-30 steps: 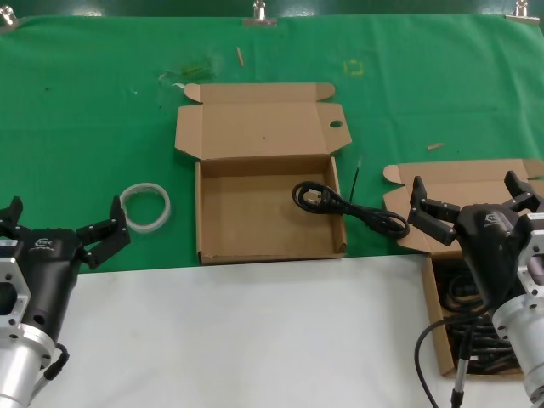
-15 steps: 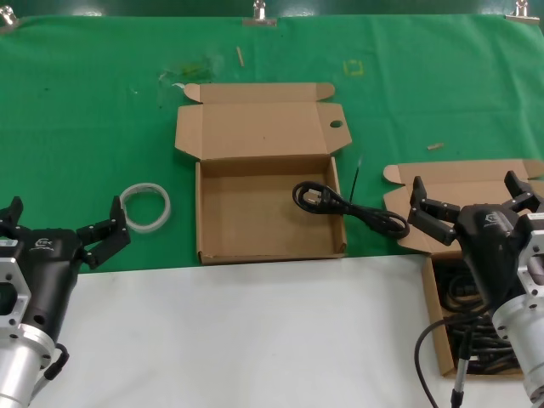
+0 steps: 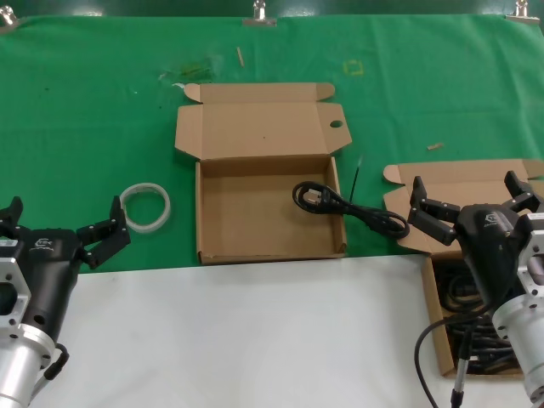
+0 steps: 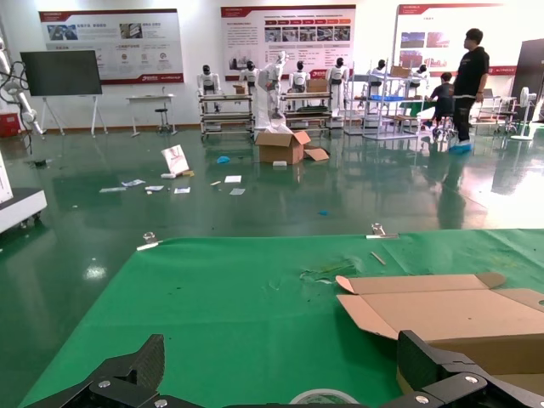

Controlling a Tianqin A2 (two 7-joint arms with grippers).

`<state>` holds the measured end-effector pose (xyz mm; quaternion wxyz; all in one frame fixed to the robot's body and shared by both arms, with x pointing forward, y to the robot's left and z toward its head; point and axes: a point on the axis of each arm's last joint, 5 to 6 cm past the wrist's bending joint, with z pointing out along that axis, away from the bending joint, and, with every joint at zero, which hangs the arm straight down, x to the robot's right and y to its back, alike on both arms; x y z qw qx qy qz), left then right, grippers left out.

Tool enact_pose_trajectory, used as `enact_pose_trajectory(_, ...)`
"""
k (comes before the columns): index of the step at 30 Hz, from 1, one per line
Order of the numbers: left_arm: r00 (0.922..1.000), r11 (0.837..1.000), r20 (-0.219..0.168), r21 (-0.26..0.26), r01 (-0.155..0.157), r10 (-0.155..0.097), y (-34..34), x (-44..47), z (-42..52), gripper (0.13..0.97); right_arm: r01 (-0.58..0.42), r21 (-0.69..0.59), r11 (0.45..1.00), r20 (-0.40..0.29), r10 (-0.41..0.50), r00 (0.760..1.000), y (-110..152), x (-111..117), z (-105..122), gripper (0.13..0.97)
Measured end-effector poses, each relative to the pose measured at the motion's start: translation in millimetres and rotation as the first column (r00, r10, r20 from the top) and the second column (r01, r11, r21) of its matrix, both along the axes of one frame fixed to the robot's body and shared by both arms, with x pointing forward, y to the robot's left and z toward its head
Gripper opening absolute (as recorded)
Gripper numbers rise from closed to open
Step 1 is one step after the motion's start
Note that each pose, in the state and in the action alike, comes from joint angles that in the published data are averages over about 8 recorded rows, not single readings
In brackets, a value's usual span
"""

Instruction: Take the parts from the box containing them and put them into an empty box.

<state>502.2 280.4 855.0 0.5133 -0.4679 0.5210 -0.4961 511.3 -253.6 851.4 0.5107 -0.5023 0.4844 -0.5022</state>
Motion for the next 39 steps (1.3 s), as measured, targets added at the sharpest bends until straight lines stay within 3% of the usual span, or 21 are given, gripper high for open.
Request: enact_pose_trajectory(39, 1.0, 1.0, 0.0, 0.0, 0.0, 0.0, 0.0, 0.0, 0.0, 0.966, 0.0, 0.0, 1.0, 0.0, 0.0, 1.0, 0.0, 0.0, 0.0, 0.966)
